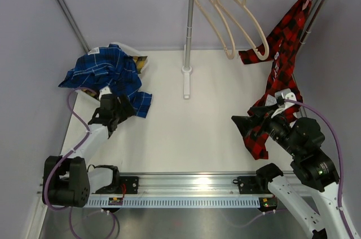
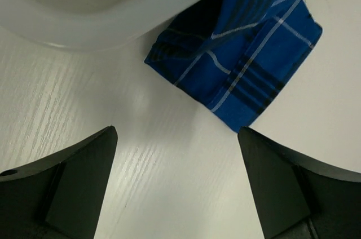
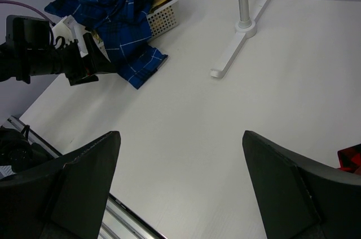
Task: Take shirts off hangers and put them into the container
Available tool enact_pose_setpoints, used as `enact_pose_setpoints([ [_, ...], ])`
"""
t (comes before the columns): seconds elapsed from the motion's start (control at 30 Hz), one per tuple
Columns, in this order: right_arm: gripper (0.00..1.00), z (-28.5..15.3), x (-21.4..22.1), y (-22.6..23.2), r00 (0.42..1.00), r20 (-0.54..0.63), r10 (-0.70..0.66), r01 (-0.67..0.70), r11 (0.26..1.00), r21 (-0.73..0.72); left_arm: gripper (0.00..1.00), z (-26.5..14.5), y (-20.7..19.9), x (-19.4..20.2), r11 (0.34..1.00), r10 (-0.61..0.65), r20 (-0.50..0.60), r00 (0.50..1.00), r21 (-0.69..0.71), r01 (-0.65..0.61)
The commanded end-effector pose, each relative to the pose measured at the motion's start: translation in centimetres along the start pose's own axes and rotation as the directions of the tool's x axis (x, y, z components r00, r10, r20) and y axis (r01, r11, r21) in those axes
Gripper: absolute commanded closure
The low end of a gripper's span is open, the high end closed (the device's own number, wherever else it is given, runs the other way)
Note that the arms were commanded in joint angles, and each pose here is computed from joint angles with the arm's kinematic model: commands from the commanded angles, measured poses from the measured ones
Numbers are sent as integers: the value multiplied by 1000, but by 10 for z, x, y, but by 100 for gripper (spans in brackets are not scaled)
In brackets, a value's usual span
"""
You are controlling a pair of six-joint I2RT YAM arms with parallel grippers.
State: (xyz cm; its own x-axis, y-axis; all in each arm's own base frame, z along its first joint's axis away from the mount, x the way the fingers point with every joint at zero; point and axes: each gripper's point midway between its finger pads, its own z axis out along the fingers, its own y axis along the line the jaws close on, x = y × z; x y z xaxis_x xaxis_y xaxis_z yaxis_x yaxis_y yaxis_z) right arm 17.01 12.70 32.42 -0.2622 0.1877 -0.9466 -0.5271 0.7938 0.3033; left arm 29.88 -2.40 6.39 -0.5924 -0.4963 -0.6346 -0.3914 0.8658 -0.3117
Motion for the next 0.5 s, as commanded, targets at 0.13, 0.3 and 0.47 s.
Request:
enact_pose_setpoints([
  [0.13,1,-4,-10,9,999,46,-19,21,999,-40,8,22,-24,-67,997,26,255,967,68,-45],
  [0.3,1,-6,-10,10,999,46,-18,20,999,-45,11,43,-34,-71,996,35,208,978,71,-51],
  [0.47,1,-6,-10,9,999,50,-21,23,999,-44,17,49,-39,-78,995,45,210,977,75,-62],
])
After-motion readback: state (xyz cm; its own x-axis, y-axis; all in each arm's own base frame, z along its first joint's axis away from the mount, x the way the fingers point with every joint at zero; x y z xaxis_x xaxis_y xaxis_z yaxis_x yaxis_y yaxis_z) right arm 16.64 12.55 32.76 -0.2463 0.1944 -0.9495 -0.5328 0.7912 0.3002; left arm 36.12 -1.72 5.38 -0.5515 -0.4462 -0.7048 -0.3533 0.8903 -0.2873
